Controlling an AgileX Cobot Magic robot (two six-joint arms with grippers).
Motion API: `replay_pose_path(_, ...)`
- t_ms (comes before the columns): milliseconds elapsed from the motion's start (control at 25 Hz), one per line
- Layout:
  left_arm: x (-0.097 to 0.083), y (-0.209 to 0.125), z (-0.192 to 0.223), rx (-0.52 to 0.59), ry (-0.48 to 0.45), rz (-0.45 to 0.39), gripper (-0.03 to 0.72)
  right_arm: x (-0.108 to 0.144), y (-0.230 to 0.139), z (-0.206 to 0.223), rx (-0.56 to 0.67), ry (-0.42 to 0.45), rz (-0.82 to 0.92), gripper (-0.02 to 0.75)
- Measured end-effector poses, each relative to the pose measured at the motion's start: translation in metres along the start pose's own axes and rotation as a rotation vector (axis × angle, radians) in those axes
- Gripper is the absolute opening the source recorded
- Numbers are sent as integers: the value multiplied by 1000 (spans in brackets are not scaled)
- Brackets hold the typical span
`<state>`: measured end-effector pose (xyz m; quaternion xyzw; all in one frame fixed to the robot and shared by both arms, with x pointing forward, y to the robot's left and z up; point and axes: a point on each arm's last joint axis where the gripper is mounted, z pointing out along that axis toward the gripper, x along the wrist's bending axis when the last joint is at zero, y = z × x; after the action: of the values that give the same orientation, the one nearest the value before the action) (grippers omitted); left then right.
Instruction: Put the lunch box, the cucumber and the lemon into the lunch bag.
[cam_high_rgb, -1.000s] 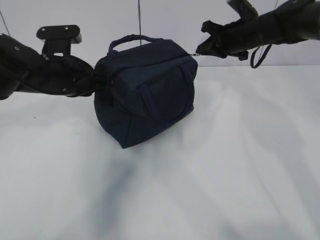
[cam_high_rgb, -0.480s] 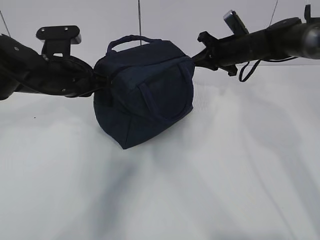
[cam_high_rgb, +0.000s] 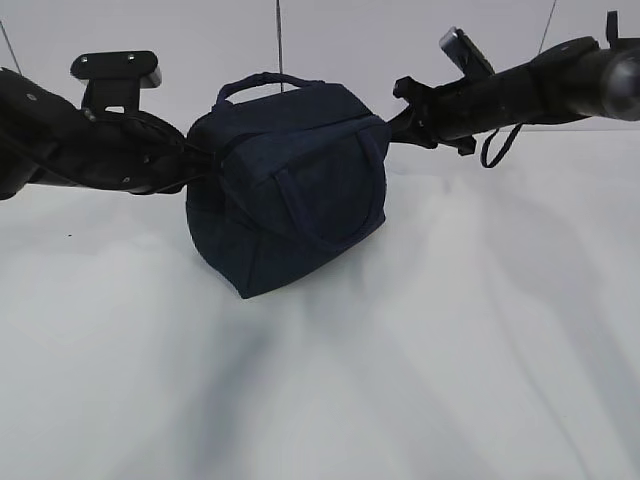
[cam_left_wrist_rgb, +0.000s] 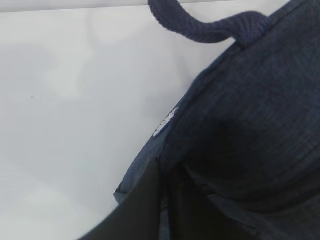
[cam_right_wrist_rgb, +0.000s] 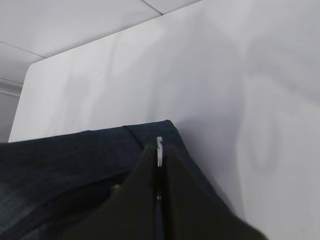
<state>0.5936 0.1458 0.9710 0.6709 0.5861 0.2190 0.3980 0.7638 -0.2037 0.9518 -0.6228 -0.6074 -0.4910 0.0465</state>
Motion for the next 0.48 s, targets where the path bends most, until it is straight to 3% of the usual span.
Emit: replay_pose_path(480,0,0,0,0,0,0,-10,-29,-21,25,52,-8,18,1)
